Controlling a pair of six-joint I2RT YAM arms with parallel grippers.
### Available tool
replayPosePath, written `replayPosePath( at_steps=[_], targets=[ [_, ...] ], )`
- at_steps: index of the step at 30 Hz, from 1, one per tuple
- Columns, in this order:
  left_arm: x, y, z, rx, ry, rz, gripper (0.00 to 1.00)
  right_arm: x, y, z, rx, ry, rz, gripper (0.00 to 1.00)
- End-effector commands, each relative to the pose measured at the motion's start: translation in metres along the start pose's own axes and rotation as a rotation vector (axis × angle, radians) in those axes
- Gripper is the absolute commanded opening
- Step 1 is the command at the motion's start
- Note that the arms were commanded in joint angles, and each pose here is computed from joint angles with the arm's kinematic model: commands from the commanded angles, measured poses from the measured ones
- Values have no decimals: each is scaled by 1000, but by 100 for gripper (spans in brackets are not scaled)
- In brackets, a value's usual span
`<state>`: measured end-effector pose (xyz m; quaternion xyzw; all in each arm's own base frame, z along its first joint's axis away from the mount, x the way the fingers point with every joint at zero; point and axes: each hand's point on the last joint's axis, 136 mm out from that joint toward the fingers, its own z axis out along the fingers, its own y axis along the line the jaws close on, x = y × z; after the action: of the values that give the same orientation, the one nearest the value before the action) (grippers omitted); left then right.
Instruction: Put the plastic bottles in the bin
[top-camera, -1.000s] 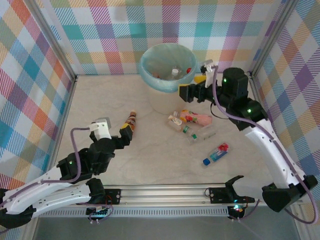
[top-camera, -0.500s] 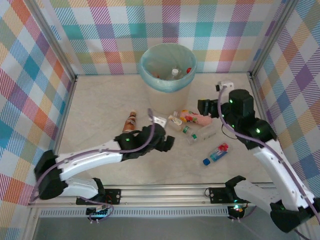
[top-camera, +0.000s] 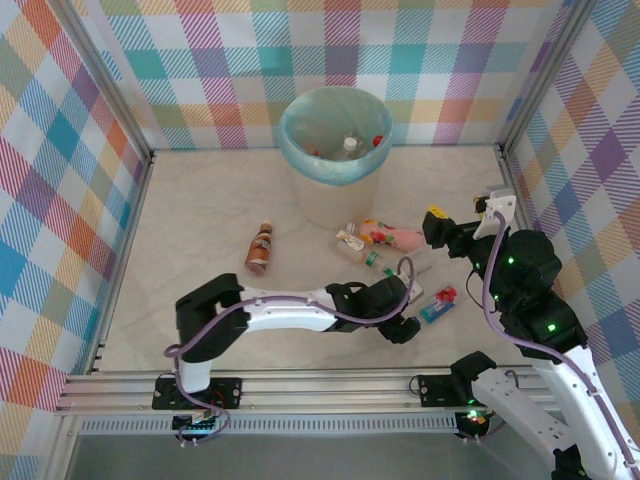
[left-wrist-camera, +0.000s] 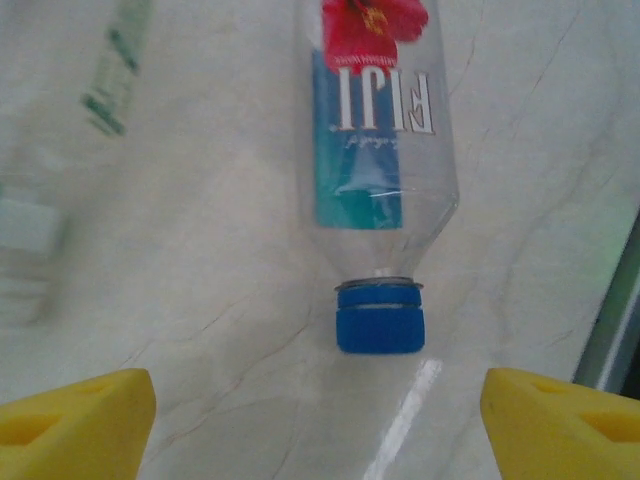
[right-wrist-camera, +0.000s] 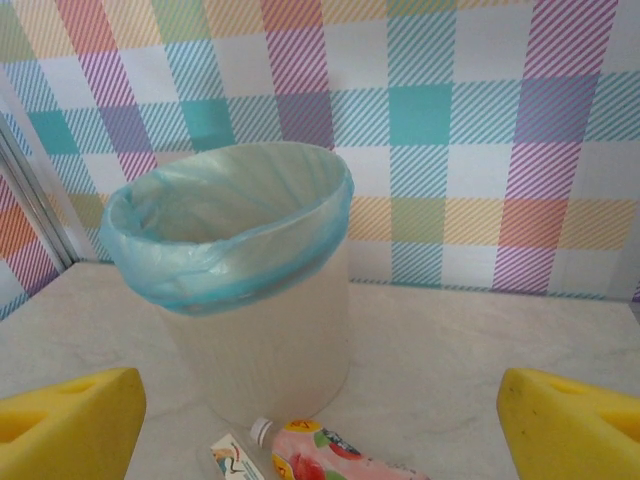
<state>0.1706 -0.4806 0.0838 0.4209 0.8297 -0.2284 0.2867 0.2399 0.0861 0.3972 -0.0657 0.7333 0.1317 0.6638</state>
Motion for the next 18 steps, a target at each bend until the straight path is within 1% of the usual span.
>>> replayPosePath(
  at_steps=[1,4,9,14,18],
  targets=[
    [-13,-16,15,49,-25,27,82,-12,3,-1,-17,-60,16,91],
    [-14,-16,24,37,-23,33,80,-6,8,3,-44,-37,35,91],
    [-14,-23,36,74,-9,43,72,4,11,9,-60,-7,45,91],
    [-8,-27,49,93,18,48,64,1,12,10,-65,-19,47,91],
    [-6,-28,53,95,30,53,61,1,12,11,-62,-20,35,92]
  ],
)
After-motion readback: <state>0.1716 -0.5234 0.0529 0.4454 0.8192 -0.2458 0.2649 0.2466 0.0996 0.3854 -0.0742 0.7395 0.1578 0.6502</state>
